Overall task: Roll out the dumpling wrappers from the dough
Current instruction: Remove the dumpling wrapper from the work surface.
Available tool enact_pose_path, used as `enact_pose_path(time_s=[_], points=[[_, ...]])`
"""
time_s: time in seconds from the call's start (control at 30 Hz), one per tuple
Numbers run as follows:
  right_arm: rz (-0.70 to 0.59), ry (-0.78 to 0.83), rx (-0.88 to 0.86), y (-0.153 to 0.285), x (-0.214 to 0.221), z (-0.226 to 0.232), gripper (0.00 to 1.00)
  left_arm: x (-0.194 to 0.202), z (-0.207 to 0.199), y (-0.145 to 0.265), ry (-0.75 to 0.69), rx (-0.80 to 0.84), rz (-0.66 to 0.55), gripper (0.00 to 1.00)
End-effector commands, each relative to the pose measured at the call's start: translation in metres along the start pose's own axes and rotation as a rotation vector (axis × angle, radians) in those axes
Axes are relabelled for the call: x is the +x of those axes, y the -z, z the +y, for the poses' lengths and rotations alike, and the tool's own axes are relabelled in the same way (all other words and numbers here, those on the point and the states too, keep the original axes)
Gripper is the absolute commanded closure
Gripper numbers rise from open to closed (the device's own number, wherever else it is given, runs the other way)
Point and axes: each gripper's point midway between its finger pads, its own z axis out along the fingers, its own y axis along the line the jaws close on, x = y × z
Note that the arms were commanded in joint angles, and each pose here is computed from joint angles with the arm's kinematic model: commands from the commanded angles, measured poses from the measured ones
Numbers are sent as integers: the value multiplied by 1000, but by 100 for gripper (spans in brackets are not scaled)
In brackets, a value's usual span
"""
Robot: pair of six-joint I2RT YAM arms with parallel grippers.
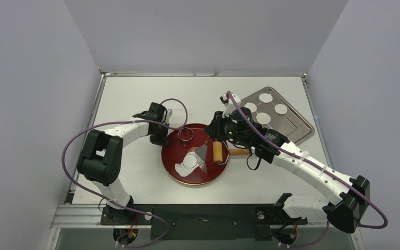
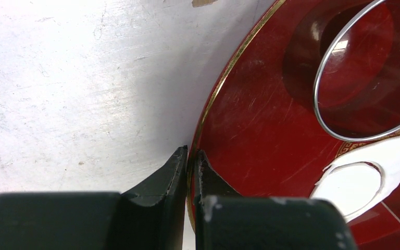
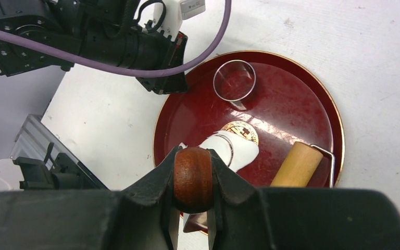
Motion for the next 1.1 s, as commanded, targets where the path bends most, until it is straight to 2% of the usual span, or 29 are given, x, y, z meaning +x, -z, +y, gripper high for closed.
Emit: enact_pose_path(time_s=[0.0, 0.4, 1.07], points=[[-118, 10, -44, 19, -39, 14, 100, -28, 3, 3, 25, -17, -105, 100], [-163, -20, -105, 7, -47, 22, 100, -25, 3, 4, 19, -11, -107, 100], [-116, -8, -58, 8, -30, 7, 100, -25, 3, 7, 17, -6, -117, 100]])
